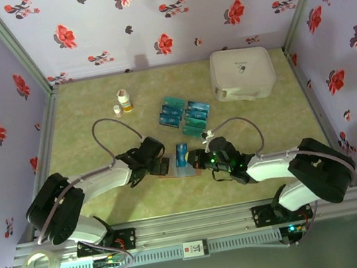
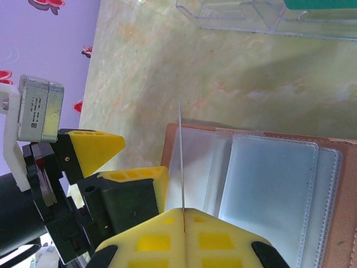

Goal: Put the credit cards into the card holder

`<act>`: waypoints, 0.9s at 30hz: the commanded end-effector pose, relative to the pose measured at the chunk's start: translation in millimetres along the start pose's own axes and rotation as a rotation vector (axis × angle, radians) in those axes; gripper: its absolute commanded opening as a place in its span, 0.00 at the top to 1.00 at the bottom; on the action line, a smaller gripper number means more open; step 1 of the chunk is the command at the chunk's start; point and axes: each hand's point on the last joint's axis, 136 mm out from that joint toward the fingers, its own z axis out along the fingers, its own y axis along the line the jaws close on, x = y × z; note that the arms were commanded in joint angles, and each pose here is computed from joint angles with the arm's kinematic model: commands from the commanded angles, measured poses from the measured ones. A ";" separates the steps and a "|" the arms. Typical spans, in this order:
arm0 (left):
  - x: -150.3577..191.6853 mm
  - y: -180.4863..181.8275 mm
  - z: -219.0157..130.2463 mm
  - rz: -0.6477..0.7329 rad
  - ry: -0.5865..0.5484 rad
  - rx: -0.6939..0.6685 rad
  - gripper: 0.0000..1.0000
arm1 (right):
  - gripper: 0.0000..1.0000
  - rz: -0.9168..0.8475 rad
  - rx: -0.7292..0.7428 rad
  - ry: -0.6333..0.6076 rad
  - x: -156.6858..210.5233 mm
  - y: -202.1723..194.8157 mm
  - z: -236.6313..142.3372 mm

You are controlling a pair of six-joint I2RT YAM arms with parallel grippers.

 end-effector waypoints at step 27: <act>23.4 17.9 4.3 -0.053 0.006 -0.076 0.00 | 1.00 0.015 -0.035 -0.025 8.2 -8.3 20.7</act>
